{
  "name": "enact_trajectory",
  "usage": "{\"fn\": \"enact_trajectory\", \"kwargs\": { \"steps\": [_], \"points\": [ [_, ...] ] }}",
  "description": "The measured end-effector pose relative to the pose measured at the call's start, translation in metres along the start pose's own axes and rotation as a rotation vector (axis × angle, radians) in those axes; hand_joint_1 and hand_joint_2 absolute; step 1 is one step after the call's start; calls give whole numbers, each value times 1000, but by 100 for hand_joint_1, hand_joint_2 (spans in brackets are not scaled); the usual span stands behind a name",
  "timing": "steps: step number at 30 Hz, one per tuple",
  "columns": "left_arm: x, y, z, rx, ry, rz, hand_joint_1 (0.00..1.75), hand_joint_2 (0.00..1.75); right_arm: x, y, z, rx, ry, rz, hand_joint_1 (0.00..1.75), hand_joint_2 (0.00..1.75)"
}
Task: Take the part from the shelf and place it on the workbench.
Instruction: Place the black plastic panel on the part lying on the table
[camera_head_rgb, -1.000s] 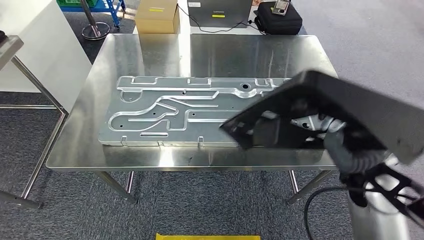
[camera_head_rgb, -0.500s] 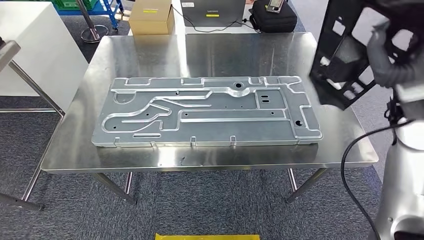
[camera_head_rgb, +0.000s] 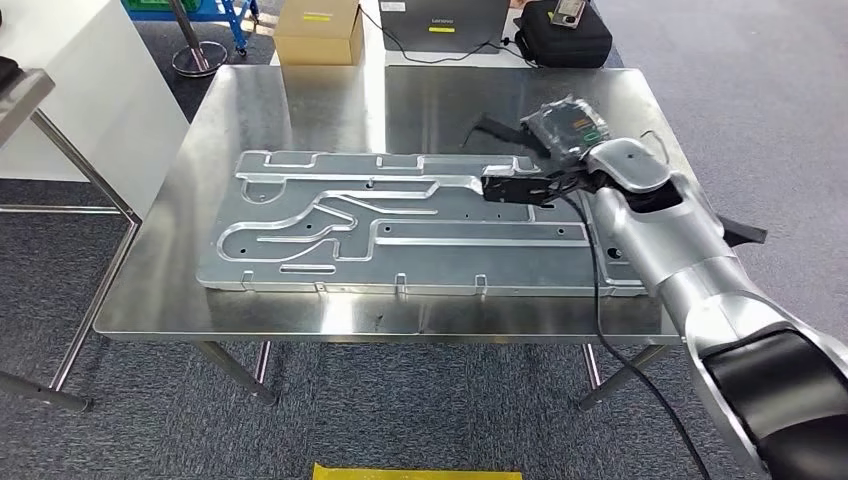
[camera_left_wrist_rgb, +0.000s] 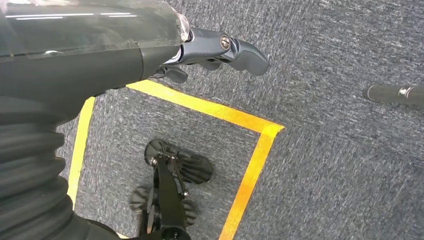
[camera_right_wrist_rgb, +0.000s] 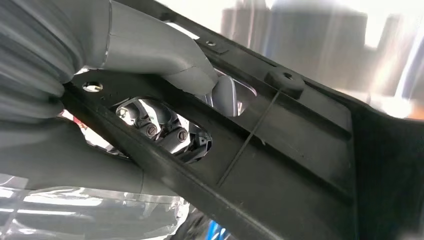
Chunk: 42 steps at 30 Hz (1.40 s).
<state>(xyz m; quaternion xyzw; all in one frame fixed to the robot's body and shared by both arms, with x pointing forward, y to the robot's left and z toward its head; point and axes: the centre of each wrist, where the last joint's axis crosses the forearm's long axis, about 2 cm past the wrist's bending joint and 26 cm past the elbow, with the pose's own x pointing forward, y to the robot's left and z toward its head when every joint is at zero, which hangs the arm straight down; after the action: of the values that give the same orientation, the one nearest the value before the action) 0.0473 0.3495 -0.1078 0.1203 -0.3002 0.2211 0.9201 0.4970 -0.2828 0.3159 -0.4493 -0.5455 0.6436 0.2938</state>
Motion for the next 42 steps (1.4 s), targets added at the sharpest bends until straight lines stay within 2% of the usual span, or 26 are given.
{"fn": "enact_trajectory", "kwargs": {
  "steps": [5, 14, 26, 30, 35, 39, 42],
  "points": [
    [-1, 0, 1, -6, 6, -13, 0, 175, 38, 22, -12, 111, -57, 35, 164, 175],
    [-1, 0, 1, -14, 7, -23, 0, 175, 99, 51, -19, 154, -174, 48, 164, 175],
    [1, -2, 0, -51, -36, -55, 0, 175, 148, 65, -19, 129, -332, 98, 164, 175],
    [0, -3, 0, -65, -39, -71, 0, 175, 165, 71, -17, 127, -382, 98, 0, 0],
    [1, -5, 0, -72, -36, -92, 0, 175, 183, 76, -14, 132, -429, 76, 0, 0],
    [1, -6, 0, -74, -32, -107, 0, 0, 191, 78, -13, 131, -445, 53, 0, 0],
    [1, -5, 0, -72, -31, -111, 0, 0, 195, 85, -10, 140, -456, 30, 0, 0]
  ]
}}
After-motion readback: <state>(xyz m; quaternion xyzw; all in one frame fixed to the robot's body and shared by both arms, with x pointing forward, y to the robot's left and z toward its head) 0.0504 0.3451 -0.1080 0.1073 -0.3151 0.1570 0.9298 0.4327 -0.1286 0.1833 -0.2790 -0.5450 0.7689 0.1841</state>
